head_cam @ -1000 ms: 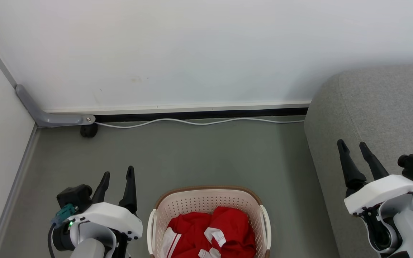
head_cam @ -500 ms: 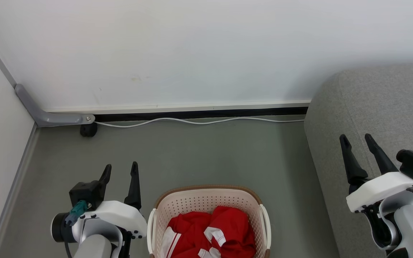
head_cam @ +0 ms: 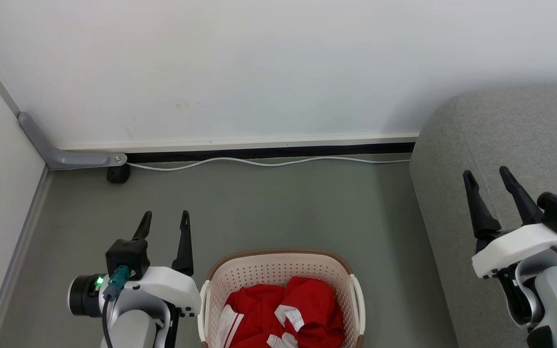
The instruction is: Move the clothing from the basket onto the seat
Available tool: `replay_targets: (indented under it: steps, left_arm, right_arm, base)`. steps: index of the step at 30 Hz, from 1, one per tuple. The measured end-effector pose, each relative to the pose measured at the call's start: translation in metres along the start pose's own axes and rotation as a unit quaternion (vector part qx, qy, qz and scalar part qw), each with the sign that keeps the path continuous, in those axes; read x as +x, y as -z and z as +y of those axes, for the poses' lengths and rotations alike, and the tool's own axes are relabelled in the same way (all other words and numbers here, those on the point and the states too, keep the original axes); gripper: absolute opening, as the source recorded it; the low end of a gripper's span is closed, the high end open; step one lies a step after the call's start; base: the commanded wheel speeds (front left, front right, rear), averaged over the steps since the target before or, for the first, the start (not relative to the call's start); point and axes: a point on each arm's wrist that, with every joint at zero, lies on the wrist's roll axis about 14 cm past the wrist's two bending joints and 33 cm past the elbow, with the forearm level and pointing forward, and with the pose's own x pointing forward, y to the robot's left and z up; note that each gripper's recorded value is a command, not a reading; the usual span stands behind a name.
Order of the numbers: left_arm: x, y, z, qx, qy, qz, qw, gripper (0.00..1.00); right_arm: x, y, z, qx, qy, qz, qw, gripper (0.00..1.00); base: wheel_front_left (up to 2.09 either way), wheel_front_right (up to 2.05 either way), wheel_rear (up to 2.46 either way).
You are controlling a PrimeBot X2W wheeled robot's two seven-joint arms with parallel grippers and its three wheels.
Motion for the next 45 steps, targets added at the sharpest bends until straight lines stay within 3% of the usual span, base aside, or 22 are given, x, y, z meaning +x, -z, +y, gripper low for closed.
replay_targets:
  steps: [23, 45]
  left_arm:
    - [0.002, 0.001, 0.002, -0.011, -0.011, 0.002, 1.000, 1.00]
    - [0.042, 0.102, -0.052, -0.050, 0.030, 0.136, 0.989, 1.00]
  right_arm:
    - [0.003, -0.001, -0.006, 0.003, 0.011, -0.004, 1.000, 1.00]
    - [0.072, 0.022, -0.038, -0.010, -0.001, -0.012, 1.000, 1.00]
  base:
    - [0.00, 0.00, 0.00]
    - [0.00, 0.00, 0.00]
